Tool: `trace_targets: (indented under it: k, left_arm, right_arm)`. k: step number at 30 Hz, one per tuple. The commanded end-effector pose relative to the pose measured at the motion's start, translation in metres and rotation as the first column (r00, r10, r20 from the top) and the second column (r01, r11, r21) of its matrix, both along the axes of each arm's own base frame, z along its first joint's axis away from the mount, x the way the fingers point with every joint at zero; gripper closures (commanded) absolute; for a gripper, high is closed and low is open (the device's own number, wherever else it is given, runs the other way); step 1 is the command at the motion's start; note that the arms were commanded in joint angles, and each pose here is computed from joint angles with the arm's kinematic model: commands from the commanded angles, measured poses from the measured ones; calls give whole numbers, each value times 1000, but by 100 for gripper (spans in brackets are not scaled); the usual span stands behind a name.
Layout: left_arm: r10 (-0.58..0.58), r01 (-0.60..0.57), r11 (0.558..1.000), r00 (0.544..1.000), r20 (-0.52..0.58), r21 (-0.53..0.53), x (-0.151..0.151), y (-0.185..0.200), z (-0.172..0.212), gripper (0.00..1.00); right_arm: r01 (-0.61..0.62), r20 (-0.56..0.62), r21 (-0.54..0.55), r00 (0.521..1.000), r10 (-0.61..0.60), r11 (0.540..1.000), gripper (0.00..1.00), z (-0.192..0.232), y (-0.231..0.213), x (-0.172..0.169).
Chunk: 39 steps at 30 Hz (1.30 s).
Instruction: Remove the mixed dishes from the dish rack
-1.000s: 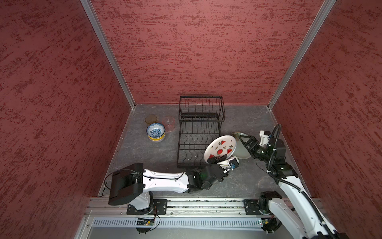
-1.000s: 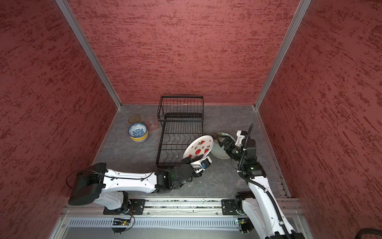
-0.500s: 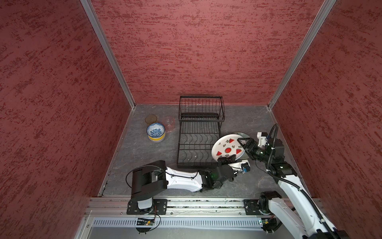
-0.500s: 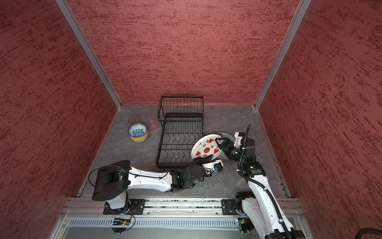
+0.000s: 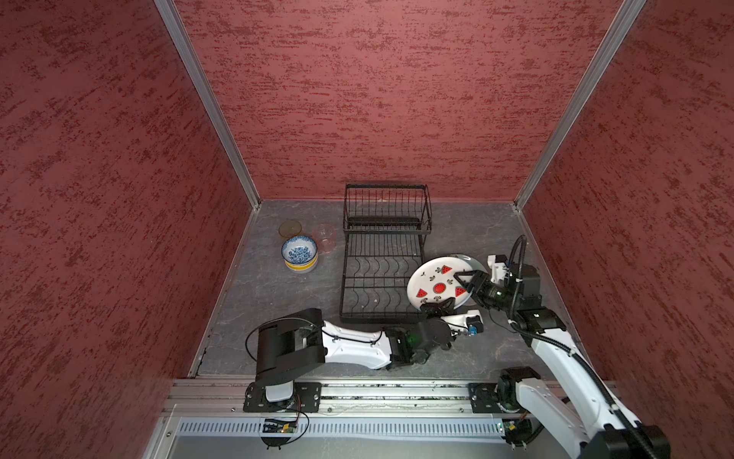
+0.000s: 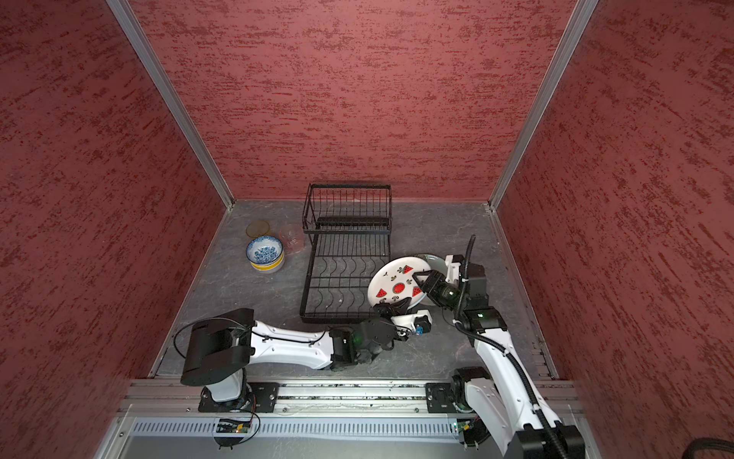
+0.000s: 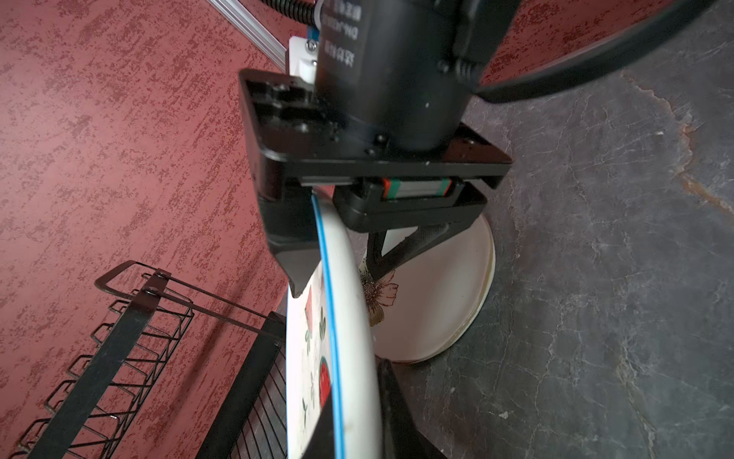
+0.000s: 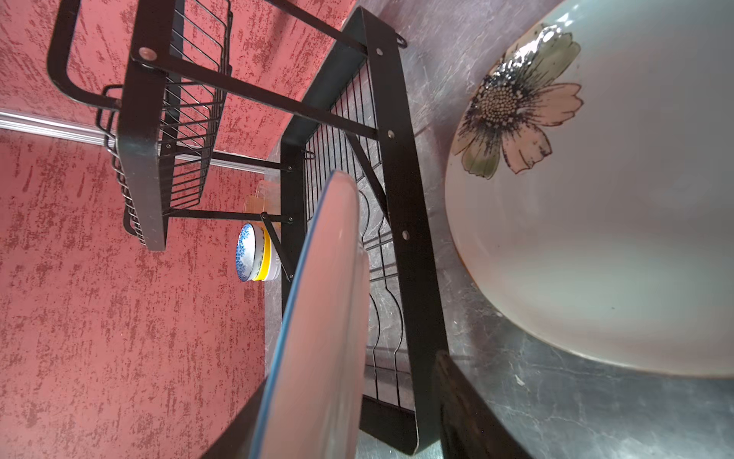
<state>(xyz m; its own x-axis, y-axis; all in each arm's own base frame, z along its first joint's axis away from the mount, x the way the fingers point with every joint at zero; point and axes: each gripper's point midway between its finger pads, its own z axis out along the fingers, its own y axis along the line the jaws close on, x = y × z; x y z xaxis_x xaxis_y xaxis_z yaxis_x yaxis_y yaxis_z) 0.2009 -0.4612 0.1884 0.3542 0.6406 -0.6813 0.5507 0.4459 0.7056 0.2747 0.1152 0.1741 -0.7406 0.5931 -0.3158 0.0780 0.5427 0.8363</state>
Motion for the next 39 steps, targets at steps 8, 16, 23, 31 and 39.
trace_targets:
  k: [8, 16, 23, 31, 39]
  left_arm:
    - [-49, 50, 982, 999, 11, -185, -9, -8, 40, 100]
    - [-69, 63, 981, 997, -27, -185, -12, -5, 33, 100]
    - [-67, 60, 984, 997, -38, -168, -10, -3, 26, 100]
    - [-63, 57, 988, 997, -40, -142, -6, -2, 17, 100]
    - [-57, 54, 993, 998, -30, -107, -4, -4, 7, 100]
  right_arm:
    - [-13, 45, 62, 999, 11, 998, 64, 23, 5, 8]
    - [-30, 57, 113, 998, 24, 993, 64, 36, 10, 18]
    - [-31, 65, 126, 998, 23, 992, 66, 42, 9, 20]
    - [-24, 65, 123, 998, 17, 992, 89, 44, 4, 17]
    - [-46, 73, 138, 997, 36, 989, 100, 51, 5, 16]
